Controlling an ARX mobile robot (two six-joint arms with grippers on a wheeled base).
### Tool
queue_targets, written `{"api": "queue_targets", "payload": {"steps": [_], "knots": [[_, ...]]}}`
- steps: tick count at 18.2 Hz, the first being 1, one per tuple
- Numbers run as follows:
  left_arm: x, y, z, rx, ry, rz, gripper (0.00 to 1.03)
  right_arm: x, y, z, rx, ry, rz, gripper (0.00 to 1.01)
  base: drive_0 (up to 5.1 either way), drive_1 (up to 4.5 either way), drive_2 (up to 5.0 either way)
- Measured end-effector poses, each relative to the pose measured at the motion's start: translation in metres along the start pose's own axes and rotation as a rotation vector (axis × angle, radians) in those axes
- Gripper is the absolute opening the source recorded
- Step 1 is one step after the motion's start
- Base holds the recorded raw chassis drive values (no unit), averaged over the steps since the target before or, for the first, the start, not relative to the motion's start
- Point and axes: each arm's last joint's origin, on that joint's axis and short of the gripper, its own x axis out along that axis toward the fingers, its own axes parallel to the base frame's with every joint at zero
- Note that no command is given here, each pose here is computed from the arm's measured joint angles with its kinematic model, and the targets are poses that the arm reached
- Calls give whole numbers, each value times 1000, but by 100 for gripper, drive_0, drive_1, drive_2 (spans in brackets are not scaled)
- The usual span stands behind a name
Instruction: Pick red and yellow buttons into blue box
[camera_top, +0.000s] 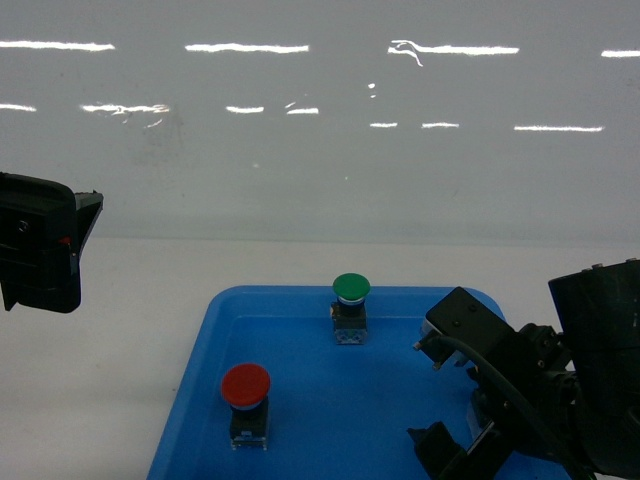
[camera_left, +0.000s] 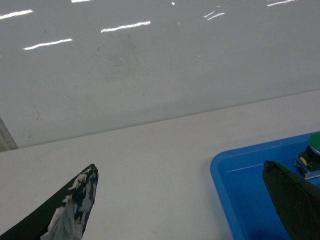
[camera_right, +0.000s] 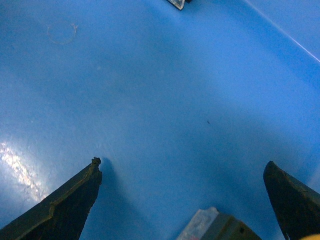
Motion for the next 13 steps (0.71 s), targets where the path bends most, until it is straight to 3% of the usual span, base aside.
{"api": "queue_targets", "payload": {"steps": [7,8,9,10,11,13], "knots": [[0,0,0,0,0,0,98,4,1,5,-23,-19,-22,98,0,0,0],[0,0,0,0,0,0,98,4,2,5,-23,-12,-16,92,0,0,0],[0,0,0,0,0,0,98,3,1,5,-29,-4,-30,75,0,0,0],[0,0,0,0,0,0,98,2,-1,5,-35,19,-48,48,0,0,0],[0,0,0,0,0,0,98,2,-2,7,-43,20,-50,36,0,0,0],[0,0,0,0,0,0,98,3,-3,11,-54,8,-52,35,0,0,0]]}}
